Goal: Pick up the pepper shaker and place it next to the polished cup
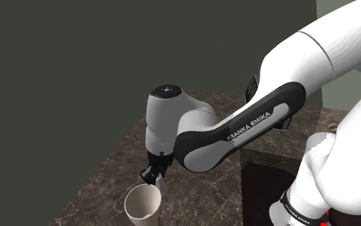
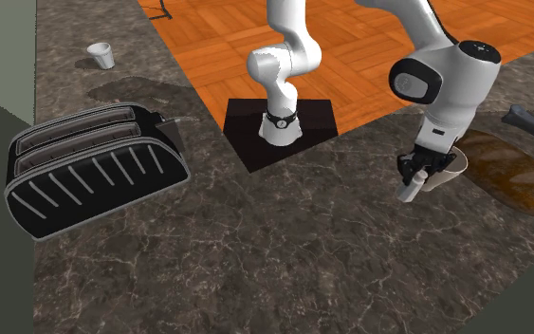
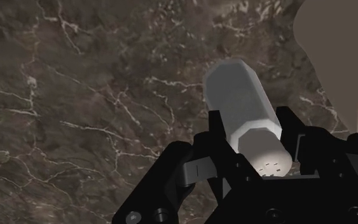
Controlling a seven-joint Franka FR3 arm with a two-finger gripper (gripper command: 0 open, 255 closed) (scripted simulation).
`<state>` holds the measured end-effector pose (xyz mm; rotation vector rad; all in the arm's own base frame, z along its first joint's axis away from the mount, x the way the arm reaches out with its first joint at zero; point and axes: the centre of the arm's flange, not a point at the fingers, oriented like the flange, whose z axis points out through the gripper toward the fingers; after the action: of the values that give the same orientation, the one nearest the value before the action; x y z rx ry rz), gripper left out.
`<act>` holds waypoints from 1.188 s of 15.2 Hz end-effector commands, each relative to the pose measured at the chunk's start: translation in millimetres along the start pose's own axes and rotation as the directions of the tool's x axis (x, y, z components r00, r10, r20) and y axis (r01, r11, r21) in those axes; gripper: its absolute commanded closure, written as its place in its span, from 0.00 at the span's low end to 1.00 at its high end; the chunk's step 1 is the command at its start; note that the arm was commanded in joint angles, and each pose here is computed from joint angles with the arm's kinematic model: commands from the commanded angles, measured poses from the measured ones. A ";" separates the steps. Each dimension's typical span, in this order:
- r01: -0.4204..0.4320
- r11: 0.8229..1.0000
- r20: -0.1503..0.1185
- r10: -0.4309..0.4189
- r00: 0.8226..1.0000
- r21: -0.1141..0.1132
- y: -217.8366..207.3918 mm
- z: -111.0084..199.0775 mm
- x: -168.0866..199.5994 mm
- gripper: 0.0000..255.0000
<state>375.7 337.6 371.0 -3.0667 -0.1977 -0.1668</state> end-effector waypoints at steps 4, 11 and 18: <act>0.010 1.000 0.028 -0.010 1.000 -0.014 -1.3 15.7 -8.2 0.00; 0.009 1.000 0.028 -0.009 1.000 -0.013 -2.7 -38.9 -5.9 0.00; 0.009 1.000 0.028 -0.009 1.000 -0.013 -2.7 -38.9 -5.9 0.00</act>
<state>365.5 336.8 409.0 -3.0830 -0.2129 -0.1271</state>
